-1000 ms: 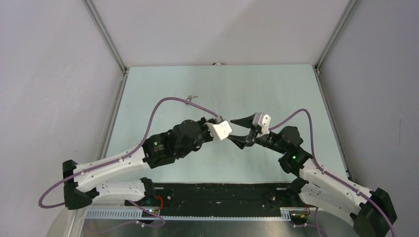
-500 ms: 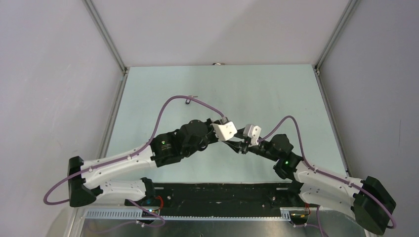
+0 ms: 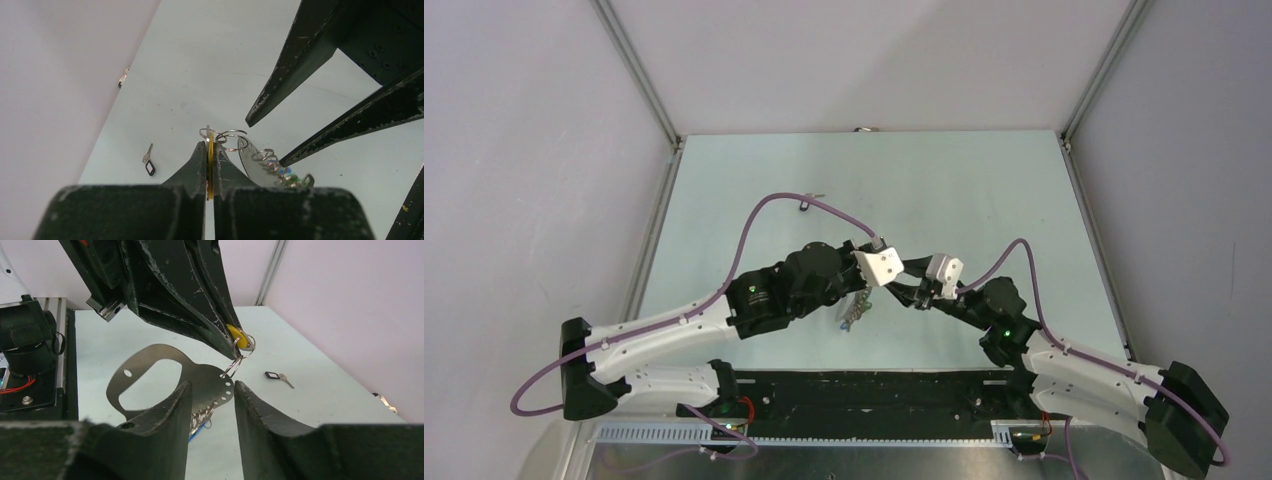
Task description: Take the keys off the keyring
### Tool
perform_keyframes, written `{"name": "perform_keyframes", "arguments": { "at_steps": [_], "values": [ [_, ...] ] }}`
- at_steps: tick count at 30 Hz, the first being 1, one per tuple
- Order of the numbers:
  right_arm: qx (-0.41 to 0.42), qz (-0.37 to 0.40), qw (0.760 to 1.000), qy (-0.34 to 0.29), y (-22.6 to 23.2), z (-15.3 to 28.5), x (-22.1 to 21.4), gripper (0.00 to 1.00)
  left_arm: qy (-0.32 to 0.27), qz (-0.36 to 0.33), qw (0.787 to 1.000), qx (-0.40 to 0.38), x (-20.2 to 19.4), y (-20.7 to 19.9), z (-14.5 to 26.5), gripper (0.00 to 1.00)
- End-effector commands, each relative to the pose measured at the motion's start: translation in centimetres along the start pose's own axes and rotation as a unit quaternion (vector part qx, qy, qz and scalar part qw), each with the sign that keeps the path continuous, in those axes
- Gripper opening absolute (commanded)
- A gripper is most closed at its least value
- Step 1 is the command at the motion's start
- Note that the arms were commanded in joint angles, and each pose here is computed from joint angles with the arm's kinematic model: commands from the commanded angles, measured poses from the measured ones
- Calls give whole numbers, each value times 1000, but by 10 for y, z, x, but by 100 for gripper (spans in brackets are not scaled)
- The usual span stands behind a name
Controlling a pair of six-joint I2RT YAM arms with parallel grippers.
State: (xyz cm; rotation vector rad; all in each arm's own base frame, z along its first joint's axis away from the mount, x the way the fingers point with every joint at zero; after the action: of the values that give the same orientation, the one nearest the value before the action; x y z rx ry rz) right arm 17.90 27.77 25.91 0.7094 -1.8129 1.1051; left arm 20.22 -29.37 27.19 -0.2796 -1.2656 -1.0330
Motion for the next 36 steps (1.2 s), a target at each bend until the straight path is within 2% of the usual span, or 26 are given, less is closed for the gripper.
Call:
{"name": "perform_keyframes", "arguments": {
  "at_steps": [1,5,7,10,15,19,26,29,36],
  "values": [
    [-11,7,1000,-20,-4,-5,9,37,-44,26,999,3,24,5,4,0],
    [-23,4,1000,-8,-8,-7,2,22,-54,27,998,-12,27,1,8,0],
    [-32,3,999,-4,-11,-7,1,19,-58,28,998,-14,29,1,11,0],
    [-46,1,999,3,-16,-7,-1,28,-62,30,997,-15,31,2,14,0],
    [-56,6,998,8,-19,-3,-1,32,-60,34,998,-2,32,8,16,0],
    [-43,11,999,-6,-15,0,6,36,-44,40,998,18,30,14,13,0],
    [-15,12,1000,-22,-3,1,12,51,-31,53,998,28,29,19,9,0],
    [-6,8,1000,-9,3,-6,3,52,-33,61,997,27,31,20,9,0],
    [0,12,1000,-3,10,-11,0,46,-36,64,997,39,32,28,15,0]
  ]
}}
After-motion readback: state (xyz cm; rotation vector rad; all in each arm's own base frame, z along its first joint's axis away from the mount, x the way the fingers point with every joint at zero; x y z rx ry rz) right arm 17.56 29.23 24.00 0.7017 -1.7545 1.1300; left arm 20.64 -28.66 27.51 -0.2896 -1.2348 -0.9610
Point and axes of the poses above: each gripper's point midway between its finger pads, its own z axis back along the fingers, its own y axis along the line the jaws close on, x = y × z, the point moved 1 cm from there along z, back along the fingers, and after that the axes turned 11 degrees about z, right-handed, at the moved point
